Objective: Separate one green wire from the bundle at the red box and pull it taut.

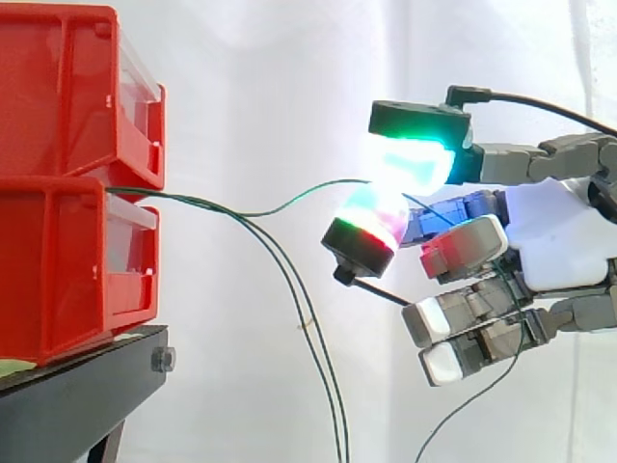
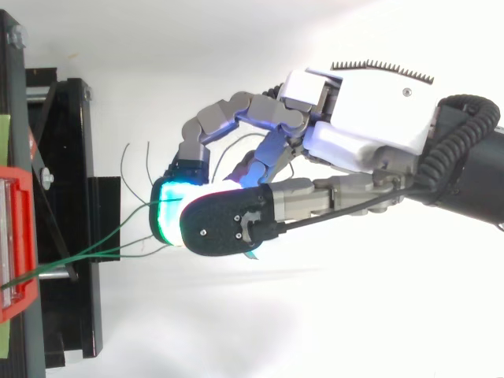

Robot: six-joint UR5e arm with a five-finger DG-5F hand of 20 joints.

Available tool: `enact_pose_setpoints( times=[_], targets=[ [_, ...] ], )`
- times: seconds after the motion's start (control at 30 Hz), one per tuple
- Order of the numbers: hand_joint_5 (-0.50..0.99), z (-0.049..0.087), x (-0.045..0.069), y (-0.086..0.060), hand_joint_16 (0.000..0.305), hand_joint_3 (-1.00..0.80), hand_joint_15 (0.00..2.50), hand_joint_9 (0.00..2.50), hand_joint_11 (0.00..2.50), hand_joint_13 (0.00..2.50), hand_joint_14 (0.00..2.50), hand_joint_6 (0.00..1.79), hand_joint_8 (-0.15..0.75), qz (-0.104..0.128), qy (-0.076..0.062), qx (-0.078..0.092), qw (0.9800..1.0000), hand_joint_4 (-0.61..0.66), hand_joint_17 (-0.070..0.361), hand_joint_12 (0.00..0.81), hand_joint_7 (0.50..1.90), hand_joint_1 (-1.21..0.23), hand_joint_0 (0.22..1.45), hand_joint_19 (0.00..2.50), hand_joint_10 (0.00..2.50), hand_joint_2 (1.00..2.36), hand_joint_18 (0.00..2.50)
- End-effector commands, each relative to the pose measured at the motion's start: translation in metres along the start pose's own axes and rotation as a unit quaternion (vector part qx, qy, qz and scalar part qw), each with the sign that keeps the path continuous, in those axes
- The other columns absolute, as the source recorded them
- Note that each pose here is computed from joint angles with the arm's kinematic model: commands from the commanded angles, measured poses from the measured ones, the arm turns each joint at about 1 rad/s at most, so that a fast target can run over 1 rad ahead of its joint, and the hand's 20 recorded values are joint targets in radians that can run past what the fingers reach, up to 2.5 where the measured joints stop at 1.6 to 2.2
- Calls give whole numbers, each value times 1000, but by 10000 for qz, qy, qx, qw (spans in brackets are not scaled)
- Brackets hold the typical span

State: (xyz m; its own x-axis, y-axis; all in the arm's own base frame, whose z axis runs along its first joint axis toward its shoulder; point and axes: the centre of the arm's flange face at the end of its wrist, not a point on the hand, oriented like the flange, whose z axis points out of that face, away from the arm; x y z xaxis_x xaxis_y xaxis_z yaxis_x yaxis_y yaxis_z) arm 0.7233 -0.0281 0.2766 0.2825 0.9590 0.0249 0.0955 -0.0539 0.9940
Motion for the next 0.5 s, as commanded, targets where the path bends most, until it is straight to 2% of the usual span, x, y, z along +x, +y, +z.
enact_pose_setpoints(
  times=[0.0,0.2,0.37,0.47],
  targets=[
    [-143,0,0,0,54,-306,778,1247,1227,940,28,900,268,-3,-1,5,10000,117,122,363,938,-714,585,687,23,1016,682],
    [-143,0,0,0,55,-451,778,1247,1226,946,28,901,270,1,0,-2,10000,116,123,362,910,-725,564,681,24,1004,699],
    [-141,0,0,0,55,-481,770,1259,1221,952,27,900,274,1,0,-2,10000,113,125,367,899,-661,545,678,22,1001,708],
    [-138,0,0,0,55,-468,774,1271,1201,955,27,895,278,-3,-8,4,10000,110,125,363,913,-574,544,678,22,1002,707]
  ],
)
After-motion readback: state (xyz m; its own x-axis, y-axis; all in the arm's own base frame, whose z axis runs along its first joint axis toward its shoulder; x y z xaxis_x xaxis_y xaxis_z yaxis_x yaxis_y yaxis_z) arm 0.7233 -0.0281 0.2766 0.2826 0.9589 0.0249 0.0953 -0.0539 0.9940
